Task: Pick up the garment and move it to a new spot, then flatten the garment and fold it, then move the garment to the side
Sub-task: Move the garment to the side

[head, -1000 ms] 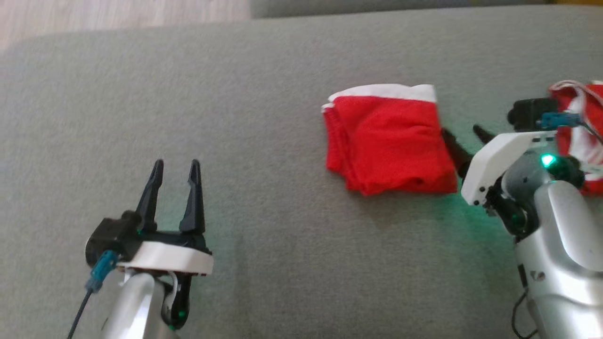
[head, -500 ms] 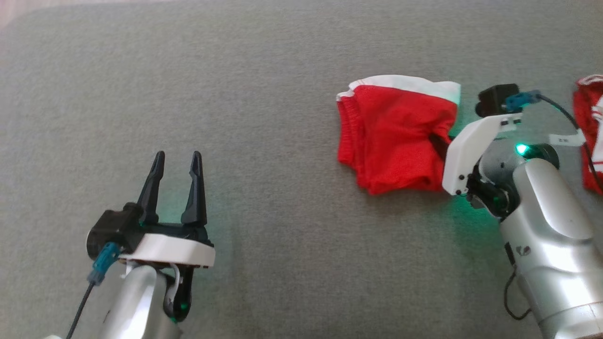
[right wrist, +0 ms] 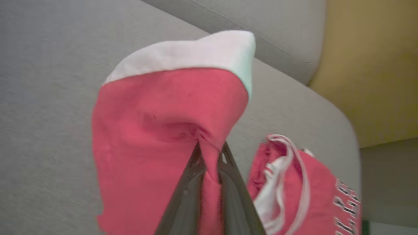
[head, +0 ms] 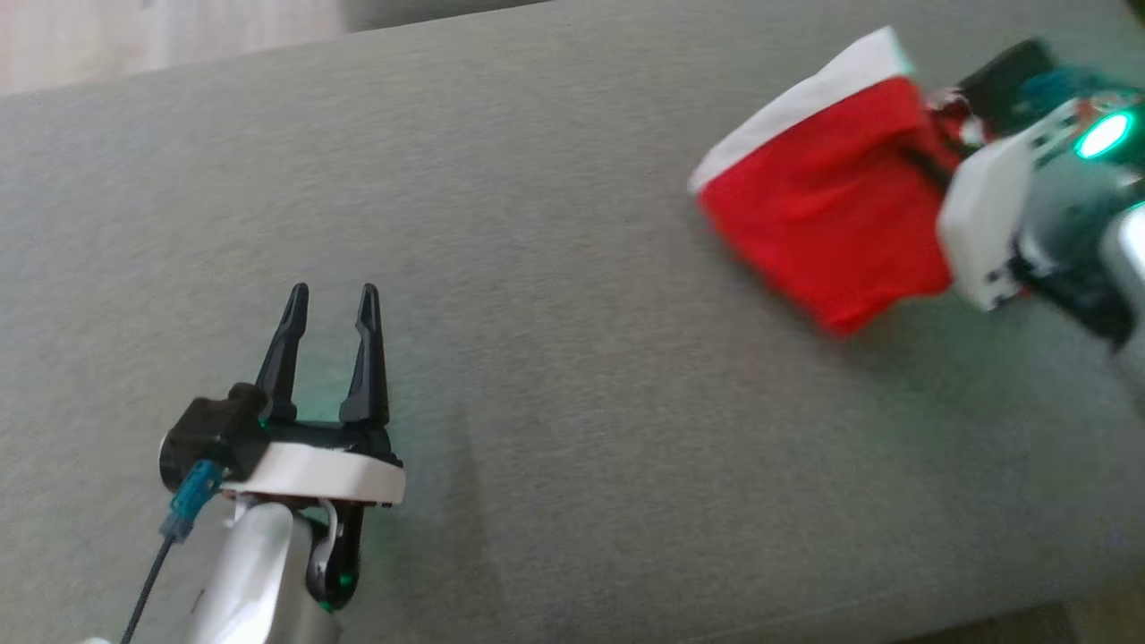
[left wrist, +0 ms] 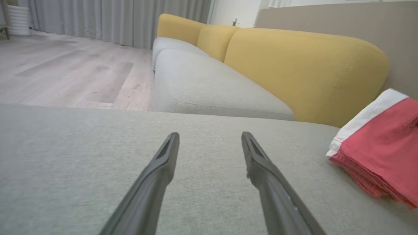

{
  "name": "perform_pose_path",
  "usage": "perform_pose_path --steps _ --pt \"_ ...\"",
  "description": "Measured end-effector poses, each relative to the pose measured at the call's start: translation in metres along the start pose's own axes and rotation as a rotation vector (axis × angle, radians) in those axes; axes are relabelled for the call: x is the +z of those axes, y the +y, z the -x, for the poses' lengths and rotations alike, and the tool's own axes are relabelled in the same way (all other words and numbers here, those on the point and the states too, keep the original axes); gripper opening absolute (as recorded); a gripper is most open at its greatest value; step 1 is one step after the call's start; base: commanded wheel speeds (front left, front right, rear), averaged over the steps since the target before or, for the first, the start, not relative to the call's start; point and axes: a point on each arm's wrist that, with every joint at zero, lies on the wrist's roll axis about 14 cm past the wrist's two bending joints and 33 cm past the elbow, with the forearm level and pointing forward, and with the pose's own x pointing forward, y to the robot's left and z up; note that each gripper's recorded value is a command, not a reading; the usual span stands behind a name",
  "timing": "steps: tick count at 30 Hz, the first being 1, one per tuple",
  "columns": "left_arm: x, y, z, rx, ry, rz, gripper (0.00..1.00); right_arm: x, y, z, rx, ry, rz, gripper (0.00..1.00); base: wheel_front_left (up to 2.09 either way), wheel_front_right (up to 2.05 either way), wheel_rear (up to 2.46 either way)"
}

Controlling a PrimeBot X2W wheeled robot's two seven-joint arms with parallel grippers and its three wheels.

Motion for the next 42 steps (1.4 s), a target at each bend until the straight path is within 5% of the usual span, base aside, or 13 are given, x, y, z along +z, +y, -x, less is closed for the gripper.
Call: perform_pose_path --steps 14,20,21,22,23,33,42 --pt "-0.039 -0.021 -0.048 -0.130 0.077 -0.012 1.00 -0.068 -0.126 0.013 -0.287 0.054 -0.102 0.00 0.00 0.00 0.00" --pt "-0.055 -0.017 -0.060 -0.148 0.110 -0.018 1.00 -0.103 -0.146 0.004 -0.355 0.093 -0.187 0.00 0.00 0.00 0.00" --pt "-0.056 -0.018 -0.062 -0.151 0.108 -0.017 1.00 -0.104 -0.145 0.002 -0.357 0.088 -0.180 0.29 0.00 0.00 0.00" --pt "-0.056 -0.019 -0.063 -0.155 0.107 -0.015 1.00 -0.105 -0.144 -0.001 -0.358 0.084 -0.174 0.78 0.00 0.00 0.00" --pt "-0.056 -0.020 -0.064 -0.158 0.106 -0.014 1.00 -0.105 -0.144 -0.003 -0.362 0.079 -0.170 1.00 0.00 0.00 0.00" --pt "-0.039 -0.026 -0.056 -0.159 0.080 -0.025 1.00 -0.081 -0.158 0.008 -0.427 -0.054 -0.158 1.00 0.00 0.00 0.00" --pt "-0.015 -0.011 -0.001 -0.049 0.049 -0.005 1.00 -0.019 -0.059 0.021 -0.244 -0.477 -0.242 1.00 0.00 0.00 0.00"
